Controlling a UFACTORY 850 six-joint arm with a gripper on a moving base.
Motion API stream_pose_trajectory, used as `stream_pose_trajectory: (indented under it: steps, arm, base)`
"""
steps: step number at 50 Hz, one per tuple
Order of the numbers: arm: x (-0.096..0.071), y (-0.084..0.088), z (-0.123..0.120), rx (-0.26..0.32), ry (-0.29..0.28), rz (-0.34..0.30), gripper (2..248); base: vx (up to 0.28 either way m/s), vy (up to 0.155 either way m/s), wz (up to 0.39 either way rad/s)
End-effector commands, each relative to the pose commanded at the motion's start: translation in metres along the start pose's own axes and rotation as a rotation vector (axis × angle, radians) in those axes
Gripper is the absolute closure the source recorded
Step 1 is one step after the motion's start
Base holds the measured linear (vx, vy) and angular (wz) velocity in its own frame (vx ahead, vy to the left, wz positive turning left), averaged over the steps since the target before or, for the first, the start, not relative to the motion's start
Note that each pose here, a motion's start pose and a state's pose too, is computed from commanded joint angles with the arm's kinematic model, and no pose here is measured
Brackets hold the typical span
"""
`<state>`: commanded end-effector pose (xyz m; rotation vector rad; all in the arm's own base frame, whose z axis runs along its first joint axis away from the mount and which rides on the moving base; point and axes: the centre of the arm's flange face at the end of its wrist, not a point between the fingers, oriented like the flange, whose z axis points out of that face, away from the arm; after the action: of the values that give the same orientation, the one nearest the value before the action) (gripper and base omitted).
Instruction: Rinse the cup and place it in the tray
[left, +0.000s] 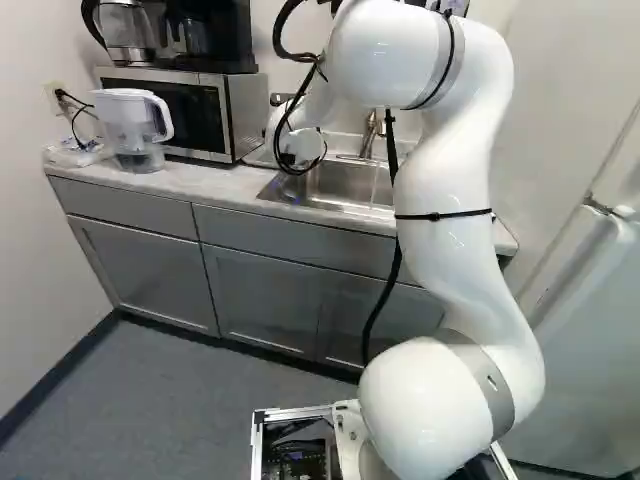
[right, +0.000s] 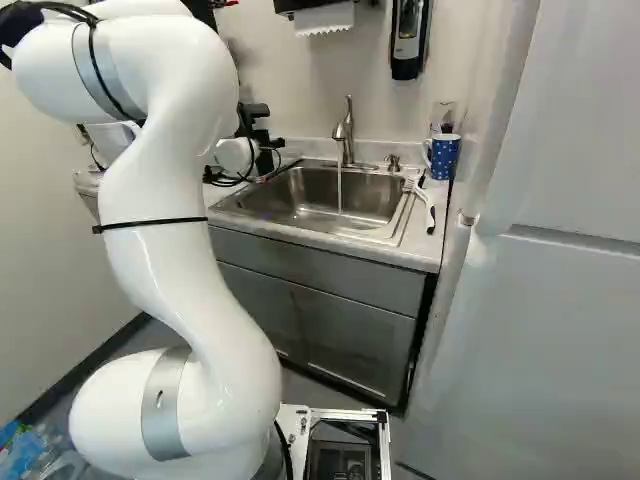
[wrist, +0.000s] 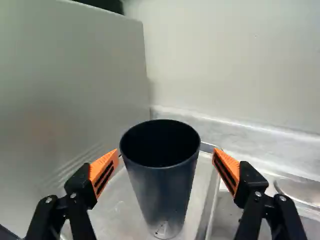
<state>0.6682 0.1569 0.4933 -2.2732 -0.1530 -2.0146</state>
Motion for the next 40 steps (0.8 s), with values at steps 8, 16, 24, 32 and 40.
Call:
stream_pose_trajectory:
  steps: [8, 16, 24, 32, 40]
  arm:
    - [0.009, 0.0, -0.001, 0.0, 0.015, 0.001, 3]
    - [0.018, 0.0, -0.003, 0.001, 0.029, 0.003, 3]
    - [0.027, 0.0, -0.004, 0.002, 0.037, 0.004, 3]
    - [0.035, 0.0, -0.006, 0.003, 0.041, 0.006, 3]
    - [0.042, -0.001, -0.007, 0.005, 0.039, 0.007, 3]
  base:
    - [0.0, 0.0, 0.0]
    - [0.0, 0.0, 0.0]
    - [0.0, 0.0, 0.0]
    - [0.0, 0.0, 0.0]
    - [0.0, 0.0, 0.0]
